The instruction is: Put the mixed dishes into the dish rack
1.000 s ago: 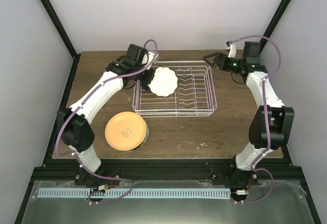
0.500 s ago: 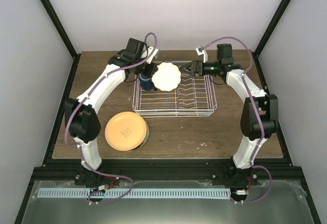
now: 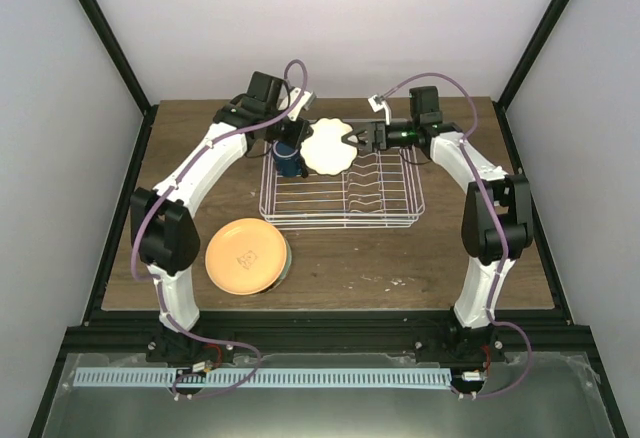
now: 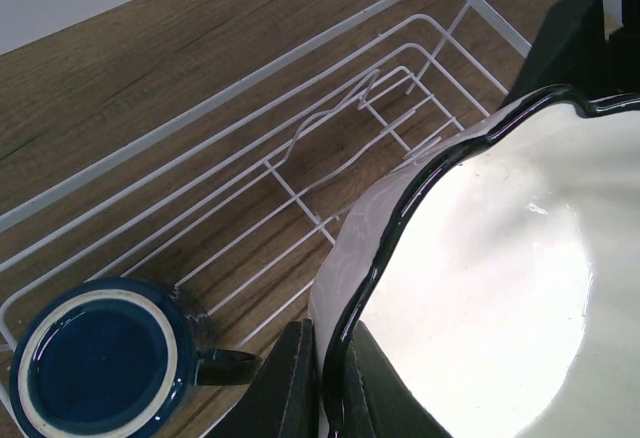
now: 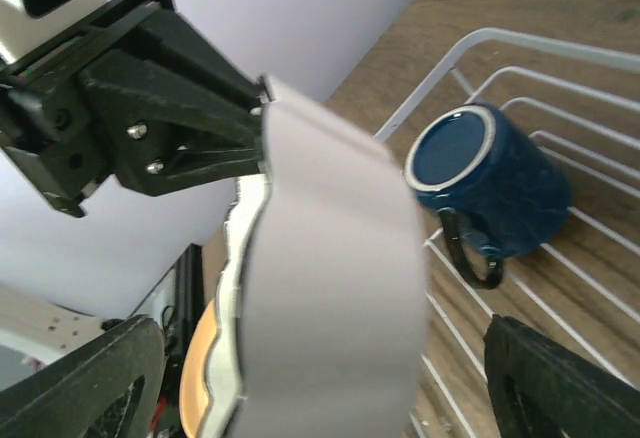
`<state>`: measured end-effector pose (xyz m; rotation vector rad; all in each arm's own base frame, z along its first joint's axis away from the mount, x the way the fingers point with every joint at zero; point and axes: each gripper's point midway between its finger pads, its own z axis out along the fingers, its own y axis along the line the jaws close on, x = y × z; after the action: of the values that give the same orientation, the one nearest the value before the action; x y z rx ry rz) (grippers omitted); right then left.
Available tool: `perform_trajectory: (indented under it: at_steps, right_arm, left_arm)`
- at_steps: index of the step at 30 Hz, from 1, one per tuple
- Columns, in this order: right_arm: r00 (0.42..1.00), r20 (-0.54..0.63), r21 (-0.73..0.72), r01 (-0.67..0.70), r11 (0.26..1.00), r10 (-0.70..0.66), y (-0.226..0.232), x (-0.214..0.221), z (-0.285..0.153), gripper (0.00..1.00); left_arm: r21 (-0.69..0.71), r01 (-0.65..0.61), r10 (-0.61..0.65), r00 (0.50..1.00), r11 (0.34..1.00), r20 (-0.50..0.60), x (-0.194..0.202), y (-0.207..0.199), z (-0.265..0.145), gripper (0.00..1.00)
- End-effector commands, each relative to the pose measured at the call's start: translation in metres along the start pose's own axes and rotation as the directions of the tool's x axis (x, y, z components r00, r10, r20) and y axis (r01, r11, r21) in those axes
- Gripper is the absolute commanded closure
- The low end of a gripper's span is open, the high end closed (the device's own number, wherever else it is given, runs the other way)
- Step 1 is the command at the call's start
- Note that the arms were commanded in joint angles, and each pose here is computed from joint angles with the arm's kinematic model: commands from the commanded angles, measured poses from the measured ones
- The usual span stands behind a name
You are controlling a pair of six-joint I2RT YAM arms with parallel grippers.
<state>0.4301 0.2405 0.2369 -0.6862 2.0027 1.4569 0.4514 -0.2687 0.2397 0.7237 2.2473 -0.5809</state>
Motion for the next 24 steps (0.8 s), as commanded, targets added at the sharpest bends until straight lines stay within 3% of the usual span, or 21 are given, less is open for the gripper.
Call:
perform_trajectory:
  at_steps: [1,5,10,15,19,24]
  right_arm:
    - [0.999,-0.023,-0.103,0.029,0.994,-0.031,0.025,-0.003,0.009,0.14]
    - [0.999,-0.032,-0.123,0.015,0.992,-0.019,0.027,0.002,0.009,0.23]
    - [0.999,-0.036,-0.149,0.005,0.989,-0.011,0.031,0.004,0.009,0.44]
    - [0.999,-0.042,-0.156,-0.005,0.988,-0.002,0.030,0.006,0.011,0.58]
    - [0.999,-0.049,-0.161,-0.017,0.987,0.009,0.028,0.006,0.016,0.63]
    - [0.999,-0.051,-0.151,-0.006,0.989,-0.002,0.028,0.001,0.024,0.67]
  left_arm:
    - [0.036,-0.021,0.016,0.990,0.999,0.140,-0.041,-0.003,-0.014,1.00]
    - [0.034,-0.014,0.009,0.989,0.999,0.150,-0.043,0.003,-0.012,1.00]
    - [0.024,-0.004,0.000,0.986,1.000,0.164,-0.044,0.011,-0.013,1.00]
    - [0.017,0.018,-0.020,0.988,1.000,0.154,-0.034,0.021,-0.008,1.00]
    - [0.027,0.028,-0.032,0.988,0.999,0.152,-0.030,0.023,-0.006,1.00]
    - [0.032,0.050,-0.054,0.989,0.998,0.136,-0.020,0.027,0.001,0.86]
